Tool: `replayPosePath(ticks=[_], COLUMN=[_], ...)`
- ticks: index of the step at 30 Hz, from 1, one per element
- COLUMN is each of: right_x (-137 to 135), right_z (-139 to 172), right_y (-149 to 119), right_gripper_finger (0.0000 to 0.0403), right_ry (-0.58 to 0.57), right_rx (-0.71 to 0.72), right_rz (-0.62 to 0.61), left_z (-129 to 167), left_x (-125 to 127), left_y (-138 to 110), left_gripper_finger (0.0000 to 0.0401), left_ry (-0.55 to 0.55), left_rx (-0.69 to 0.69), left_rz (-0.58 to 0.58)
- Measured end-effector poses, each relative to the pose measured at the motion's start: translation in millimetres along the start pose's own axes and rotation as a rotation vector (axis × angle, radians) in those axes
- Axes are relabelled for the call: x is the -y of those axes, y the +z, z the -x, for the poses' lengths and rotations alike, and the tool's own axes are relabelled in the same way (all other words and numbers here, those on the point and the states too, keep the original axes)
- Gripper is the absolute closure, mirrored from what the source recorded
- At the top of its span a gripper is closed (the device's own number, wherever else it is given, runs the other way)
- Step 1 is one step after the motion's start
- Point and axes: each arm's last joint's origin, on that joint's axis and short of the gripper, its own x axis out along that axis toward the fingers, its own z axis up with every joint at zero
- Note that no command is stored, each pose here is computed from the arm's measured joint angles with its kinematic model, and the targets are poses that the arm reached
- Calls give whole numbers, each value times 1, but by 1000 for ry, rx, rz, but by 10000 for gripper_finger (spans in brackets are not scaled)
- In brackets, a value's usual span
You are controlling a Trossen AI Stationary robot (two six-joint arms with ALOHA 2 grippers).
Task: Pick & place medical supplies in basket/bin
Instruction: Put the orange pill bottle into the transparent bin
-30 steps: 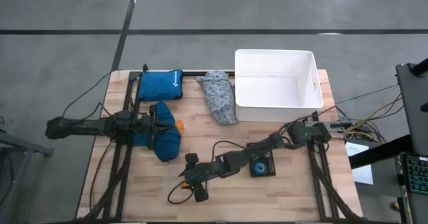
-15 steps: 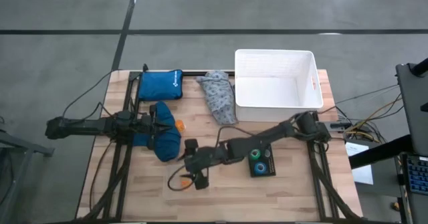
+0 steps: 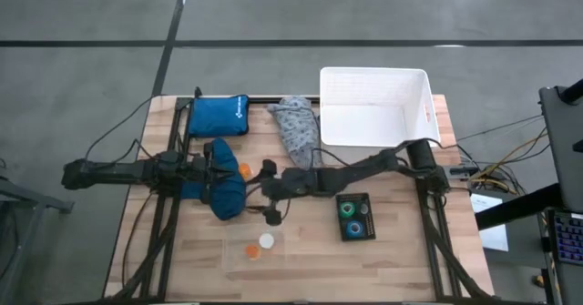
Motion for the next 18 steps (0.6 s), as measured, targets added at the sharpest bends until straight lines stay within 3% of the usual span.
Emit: replayPosePath(ticks=[4, 11, 18], right_x=[26, 71, 80], right_z=[5, 7, -5], right_y=[-13, -18, -20], right_gripper_finger=[75, 76, 76], right_ry=[-57, -220, -273], right_rx=[57, 35, -39], right_rz=[-81, -122, -160], left_z=[0, 0, 0], left_x=[0, 0, 0], left_y=[0, 0, 0], left_gripper_finger=[375, 375, 375], left_ry=[1, 1, 0], left_rx=[1, 0, 0], left_rz=[0, 0, 4])
